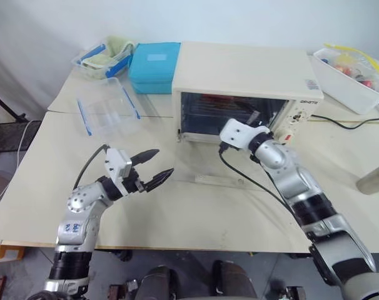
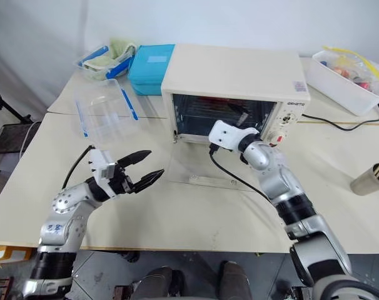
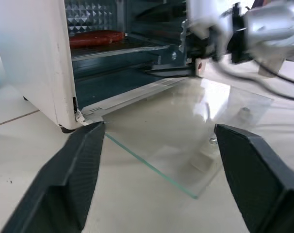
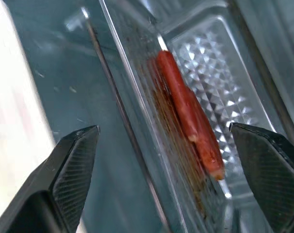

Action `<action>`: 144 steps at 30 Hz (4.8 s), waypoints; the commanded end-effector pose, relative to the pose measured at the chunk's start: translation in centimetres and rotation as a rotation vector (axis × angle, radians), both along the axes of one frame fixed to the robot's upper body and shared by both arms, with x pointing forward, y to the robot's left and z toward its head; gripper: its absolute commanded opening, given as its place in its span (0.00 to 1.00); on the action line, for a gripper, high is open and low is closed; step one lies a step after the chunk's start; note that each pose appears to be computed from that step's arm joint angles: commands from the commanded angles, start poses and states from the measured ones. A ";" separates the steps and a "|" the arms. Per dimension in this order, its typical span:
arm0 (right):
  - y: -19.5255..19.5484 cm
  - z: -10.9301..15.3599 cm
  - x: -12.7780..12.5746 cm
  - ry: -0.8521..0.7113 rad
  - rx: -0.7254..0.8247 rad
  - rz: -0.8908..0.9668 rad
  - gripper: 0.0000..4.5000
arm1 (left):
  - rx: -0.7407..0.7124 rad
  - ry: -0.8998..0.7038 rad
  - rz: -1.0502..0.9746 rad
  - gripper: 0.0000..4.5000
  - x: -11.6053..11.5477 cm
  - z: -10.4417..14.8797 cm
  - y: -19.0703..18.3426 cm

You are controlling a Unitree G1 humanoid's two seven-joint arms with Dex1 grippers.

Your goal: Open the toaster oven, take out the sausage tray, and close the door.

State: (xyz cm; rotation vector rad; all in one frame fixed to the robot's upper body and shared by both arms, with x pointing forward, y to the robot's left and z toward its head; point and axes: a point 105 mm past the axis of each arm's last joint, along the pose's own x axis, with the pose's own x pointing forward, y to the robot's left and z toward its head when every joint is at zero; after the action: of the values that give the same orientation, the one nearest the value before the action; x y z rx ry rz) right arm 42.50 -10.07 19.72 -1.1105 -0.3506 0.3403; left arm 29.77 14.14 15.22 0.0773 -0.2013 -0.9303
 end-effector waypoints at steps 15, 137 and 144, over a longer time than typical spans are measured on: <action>1.1 1.2 2.2 -0.148 -0.094 -0.033 0.33 | -0.012 -0.094 -0.048 0.83 2.4 2.7 -2.7; -16.4 -10.9 -14.0 0.936 0.460 0.275 0.01 | -1.282 0.793 0.254 0.00 -9.0 -1.1 8.8; -12.7 -9.8 -12.5 0.920 0.556 0.457 0.01 | -1.335 0.773 0.276 0.00 -9.1 -0.7 8.0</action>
State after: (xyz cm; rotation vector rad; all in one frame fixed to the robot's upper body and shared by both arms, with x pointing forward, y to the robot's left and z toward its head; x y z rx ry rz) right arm 29.91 -23.11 8.93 -0.2550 0.1746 1.0175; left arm 21.09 22.43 13.18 -1.4356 -0.0150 -0.3160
